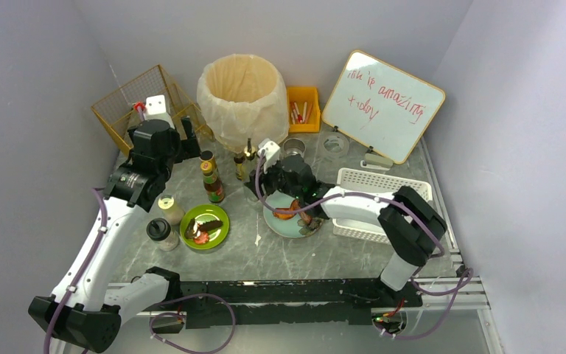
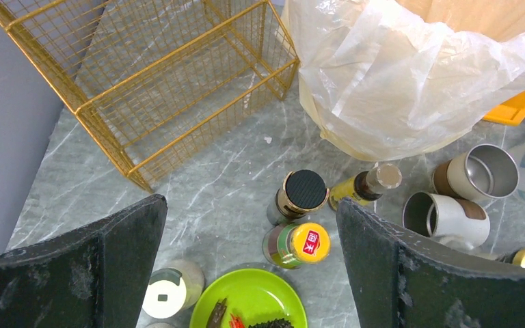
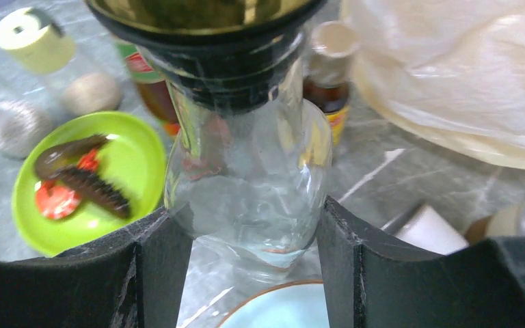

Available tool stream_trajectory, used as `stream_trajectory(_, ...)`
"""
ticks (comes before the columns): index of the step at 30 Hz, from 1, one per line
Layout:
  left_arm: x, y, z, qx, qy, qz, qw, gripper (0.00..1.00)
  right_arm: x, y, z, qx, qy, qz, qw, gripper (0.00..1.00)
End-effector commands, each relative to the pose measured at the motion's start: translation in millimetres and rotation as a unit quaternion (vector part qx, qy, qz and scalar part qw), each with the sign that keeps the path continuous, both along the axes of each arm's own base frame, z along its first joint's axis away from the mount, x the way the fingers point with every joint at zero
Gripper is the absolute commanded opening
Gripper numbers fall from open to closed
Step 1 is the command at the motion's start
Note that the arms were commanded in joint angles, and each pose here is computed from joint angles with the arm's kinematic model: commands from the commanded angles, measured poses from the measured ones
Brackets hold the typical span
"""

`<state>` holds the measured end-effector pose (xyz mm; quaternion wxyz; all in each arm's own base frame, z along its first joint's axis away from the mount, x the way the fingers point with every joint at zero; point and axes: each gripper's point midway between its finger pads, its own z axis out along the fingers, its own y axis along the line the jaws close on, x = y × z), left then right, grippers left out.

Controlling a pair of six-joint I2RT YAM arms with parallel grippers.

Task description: Clear the kitchen counter

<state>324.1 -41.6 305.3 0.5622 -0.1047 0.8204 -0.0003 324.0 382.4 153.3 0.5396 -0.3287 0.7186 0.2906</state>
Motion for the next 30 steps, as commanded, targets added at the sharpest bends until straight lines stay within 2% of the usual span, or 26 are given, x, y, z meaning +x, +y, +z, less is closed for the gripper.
stream_trajectory(1, -2, -4, 14, -0.002, -0.009, -0.014, 1.000, 1.00, -37, 22, 40, 0.038, -0.034, 0.067, 0.996, 0.36)
stream_trajectory(8, -9, -3, 8, -0.008, -0.003, -0.014, 1.000, 1.00, -72, 37, 28, 0.029, -0.026, 0.107, 0.993, 0.41)
stream_trajectory(14, -15, -9, 13, -0.015, -0.024, -0.038, 0.999, 1.00, -78, 36, 23, 0.034, -0.016, 0.098, 0.995, 0.68)
stream_trajectory(21, -23, -22, 10, -0.015, -0.025, -0.092, 0.995, 1.00, -81, 33, 40, 0.049, -0.016, 0.094, 0.994, 0.89)
stream_trajectory(30, -37, -27, 24, -0.024, -0.032, -0.117, 0.992, 1.00, -100, 19, 62, 0.058, -0.010, 0.115, 0.992, 0.93)
